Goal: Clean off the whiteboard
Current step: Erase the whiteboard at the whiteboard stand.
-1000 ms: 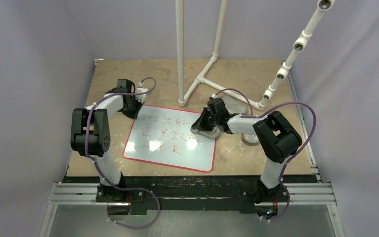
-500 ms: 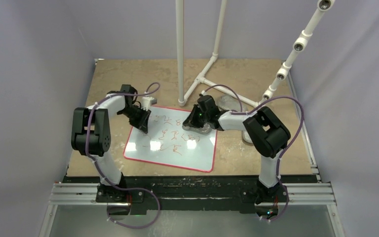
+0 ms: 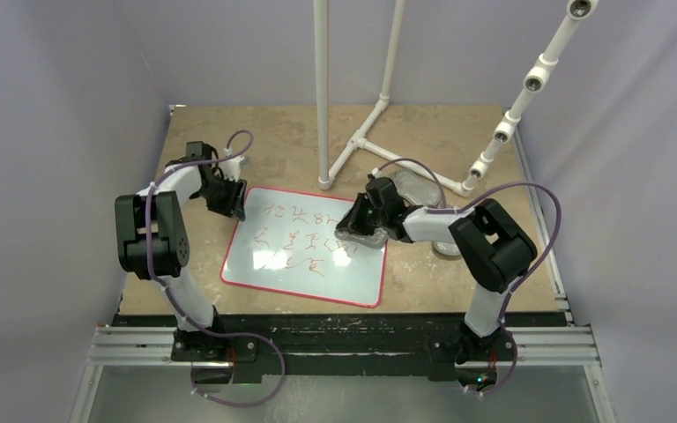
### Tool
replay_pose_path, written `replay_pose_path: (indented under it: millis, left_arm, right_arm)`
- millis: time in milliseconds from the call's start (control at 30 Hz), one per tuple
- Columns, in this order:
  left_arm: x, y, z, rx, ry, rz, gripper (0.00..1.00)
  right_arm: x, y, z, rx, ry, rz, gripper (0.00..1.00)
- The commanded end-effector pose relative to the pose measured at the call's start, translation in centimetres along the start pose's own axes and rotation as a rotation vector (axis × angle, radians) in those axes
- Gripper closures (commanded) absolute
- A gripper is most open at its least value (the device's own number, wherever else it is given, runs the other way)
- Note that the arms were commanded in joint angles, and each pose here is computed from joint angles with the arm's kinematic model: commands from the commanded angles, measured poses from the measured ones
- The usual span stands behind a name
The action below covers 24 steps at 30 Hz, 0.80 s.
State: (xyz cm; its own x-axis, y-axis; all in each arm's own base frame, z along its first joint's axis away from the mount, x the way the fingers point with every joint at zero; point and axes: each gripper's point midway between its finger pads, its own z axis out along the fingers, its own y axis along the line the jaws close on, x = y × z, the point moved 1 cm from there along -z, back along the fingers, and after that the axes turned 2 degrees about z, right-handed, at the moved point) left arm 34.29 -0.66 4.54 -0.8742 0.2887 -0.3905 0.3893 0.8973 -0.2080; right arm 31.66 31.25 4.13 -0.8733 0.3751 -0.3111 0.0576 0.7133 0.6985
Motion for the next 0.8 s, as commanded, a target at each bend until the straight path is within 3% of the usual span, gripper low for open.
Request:
replay_pose_path:
  millis: [0, 67, 167, 400, 567, 767]
  left_arm:
    - [-1.0, 1.6, 1.4, -0.063, -0.017, -0.051, 0.53]
    - [-0.6, 1.8, 1.8, -0.071, -0.002, -0.061, 0.54]
    - [-0.2, 2.1, 2.2, -0.077, 0.02, -0.057, 0.63]
    - [2.1, -2.0, 3.8, 0.063, 0.136, 0.047, 0.94]
    - [4.1, -4.6, 5.0, 0.224, 0.232, 0.068, 0.98]
    - [4.6, -6.6, 4.7, 0.27, 0.239, 0.149, 1.0]
  right_arm:
    - [-0.3, -0.8, -1.8, 0.021, -0.04, -0.022, 1.0]
    - [-0.2, -0.9, -2.2, 0.02, -0.043, -0.028, 1.0]
    - [-0.1, -0.8, -2.5, 0.011, -0.045, -0.034, 1.0]
    - [-0.1, -1.0, -1.8, 0.011, -0.047, -0.037, 1.0]
    - [-0.4, 0.8, 0.2, -0.027, -0.048, -0.006, 1.0]
    - [1.4, 5.4, 4.7, -0.08, 0.005, -0.035, 1.0]
